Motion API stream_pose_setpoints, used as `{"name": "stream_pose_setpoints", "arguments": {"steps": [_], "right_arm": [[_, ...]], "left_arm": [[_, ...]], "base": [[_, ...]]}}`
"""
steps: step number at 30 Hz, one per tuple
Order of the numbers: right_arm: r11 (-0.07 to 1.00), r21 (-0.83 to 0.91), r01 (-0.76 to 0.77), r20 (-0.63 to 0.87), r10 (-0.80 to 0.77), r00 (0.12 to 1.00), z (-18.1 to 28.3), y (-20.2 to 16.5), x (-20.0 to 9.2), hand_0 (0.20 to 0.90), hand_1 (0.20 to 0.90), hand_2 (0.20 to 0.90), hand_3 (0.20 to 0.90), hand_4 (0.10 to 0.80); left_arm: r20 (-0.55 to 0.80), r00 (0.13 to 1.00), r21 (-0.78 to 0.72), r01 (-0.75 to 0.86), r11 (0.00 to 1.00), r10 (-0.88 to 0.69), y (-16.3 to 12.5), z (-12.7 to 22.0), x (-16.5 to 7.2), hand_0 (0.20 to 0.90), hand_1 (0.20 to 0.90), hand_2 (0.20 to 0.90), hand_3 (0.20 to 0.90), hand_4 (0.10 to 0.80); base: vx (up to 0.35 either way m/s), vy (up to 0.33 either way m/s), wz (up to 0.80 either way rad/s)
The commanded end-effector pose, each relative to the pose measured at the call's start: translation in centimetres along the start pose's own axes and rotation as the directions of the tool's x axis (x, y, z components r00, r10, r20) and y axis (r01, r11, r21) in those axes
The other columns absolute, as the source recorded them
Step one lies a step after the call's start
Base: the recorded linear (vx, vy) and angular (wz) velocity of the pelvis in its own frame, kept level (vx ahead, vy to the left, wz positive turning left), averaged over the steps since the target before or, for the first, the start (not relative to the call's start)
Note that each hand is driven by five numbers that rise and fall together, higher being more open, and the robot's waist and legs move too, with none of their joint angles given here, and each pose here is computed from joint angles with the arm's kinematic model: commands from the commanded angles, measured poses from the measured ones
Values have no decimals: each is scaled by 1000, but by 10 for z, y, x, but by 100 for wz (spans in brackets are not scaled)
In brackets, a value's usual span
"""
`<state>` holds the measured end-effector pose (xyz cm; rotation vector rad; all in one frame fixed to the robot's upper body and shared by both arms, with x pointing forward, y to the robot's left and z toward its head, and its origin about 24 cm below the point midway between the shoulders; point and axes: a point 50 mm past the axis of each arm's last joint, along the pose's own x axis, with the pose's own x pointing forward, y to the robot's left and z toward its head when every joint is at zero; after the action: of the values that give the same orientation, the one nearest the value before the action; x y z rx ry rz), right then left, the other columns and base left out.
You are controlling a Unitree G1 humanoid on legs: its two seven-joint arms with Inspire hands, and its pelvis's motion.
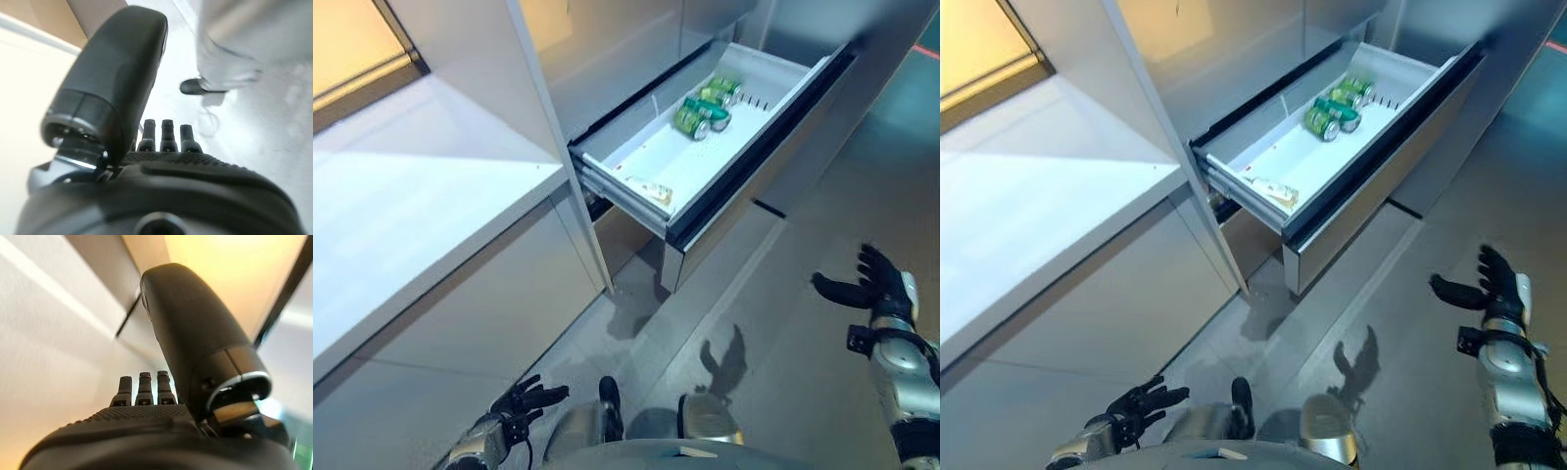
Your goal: Put drinks into fridge and close the fridge
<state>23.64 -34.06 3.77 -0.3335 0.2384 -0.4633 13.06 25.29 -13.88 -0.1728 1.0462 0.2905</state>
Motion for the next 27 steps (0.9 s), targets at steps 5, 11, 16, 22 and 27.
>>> {"name": "stream_pose_setpoints", "arguments": {"steps": [5, 11, 16, 22, 27], "right_arm": [[985, -12, -171, 506, 154, 849, 138, 39, 23, 900, 900, 900, 900, 800], [956, -93, -278, 628, 273, 729, 197, 72, 21, 900, 900, 900, 900, 800], [932, -135, -335, 670, 335, 662, 232, 97, 18, 900, 900, 900, 900, 800], [908, -125, -400, 697, 368, 615, 269, 126, 13, 900, 900, 900, 900, 800], [846, -87, -526, 731, 414, 543, 295, 154, 0, 900, 900, 900, 900, 800]], "left_arm": [[97, 995, 37, -20, 999, 17, -1, 42, 3, 900, 900, 900, 900, 800], [138, 990, 70, -4, 998, -6, -14, 62, 4, 900, 900, 900, 900, 800], [153, 988, 93, 6, 996, -20, -25, 67, 6, 900, 900, 900, 900, 800], [141, 989, 134, 21, 991, -40, -34, 69, 7, 900, 900, 900, 900, 800], [127, 989, 105, 66, 992, -79, -41, 65, 8, 900, 900, 900, 900, 800]], "base": [[-148, -2, 7], [-82, 19, 4], [20, 17, 0], [70, 17, 7], [107, 22, 10]]}}
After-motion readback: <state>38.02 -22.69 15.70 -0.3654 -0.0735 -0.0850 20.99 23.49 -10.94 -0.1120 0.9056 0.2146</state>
